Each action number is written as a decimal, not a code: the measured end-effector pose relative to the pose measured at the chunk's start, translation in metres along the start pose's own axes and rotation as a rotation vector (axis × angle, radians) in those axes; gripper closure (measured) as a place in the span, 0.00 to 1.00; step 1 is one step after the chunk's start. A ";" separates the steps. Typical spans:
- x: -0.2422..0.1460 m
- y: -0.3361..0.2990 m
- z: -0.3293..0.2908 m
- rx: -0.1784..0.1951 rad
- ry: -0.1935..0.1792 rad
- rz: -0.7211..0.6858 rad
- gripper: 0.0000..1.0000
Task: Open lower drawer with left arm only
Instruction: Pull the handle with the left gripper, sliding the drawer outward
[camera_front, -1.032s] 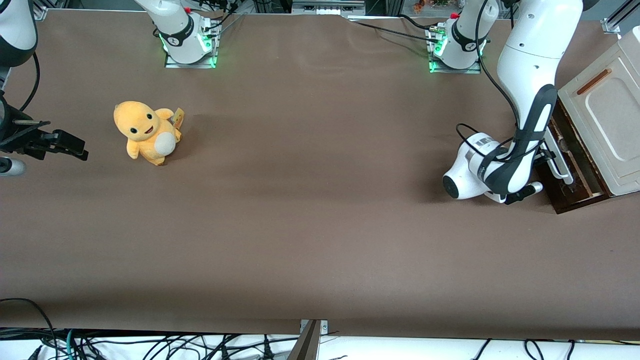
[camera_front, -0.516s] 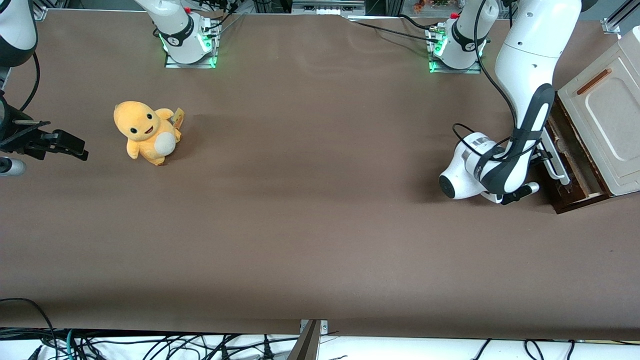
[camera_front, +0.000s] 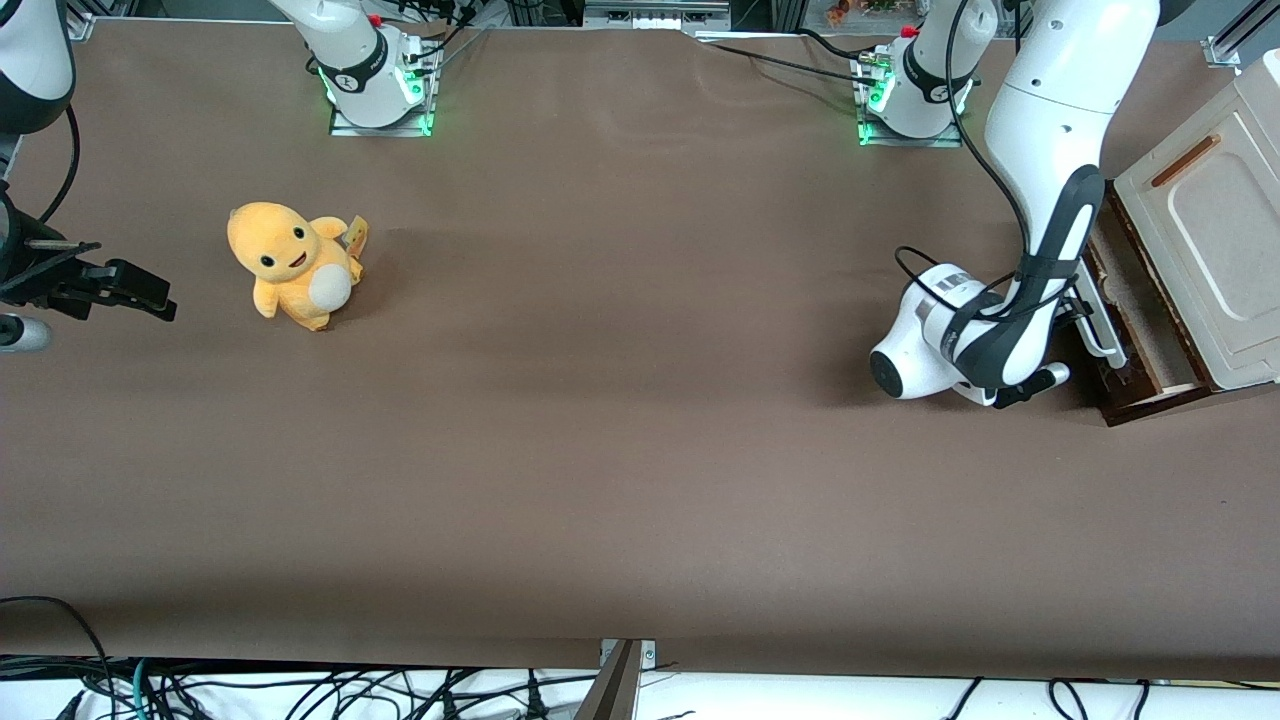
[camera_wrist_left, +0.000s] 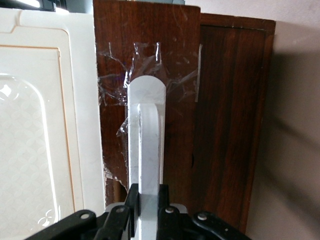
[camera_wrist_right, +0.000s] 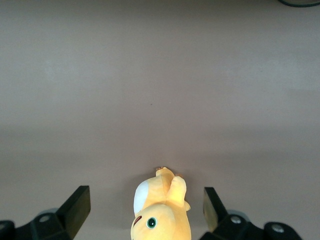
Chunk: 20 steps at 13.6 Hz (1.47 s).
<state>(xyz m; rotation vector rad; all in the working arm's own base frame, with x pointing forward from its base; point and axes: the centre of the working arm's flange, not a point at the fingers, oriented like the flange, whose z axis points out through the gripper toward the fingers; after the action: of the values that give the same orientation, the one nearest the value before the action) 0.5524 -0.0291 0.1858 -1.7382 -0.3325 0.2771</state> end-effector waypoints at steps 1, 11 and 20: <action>-0.001 0.000 -0.002 -0.001 0.002 0.001 0.82; -0.006 0.000 -0.009 -0.003 -0.002 0.006 0.82; -0.011 0.001 -0.018 -0.007 -0.004 0.008 0.82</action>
<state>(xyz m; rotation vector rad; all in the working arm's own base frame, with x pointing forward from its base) 0.5485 -0.0501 0.1885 -1.7459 -0.3302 0.2859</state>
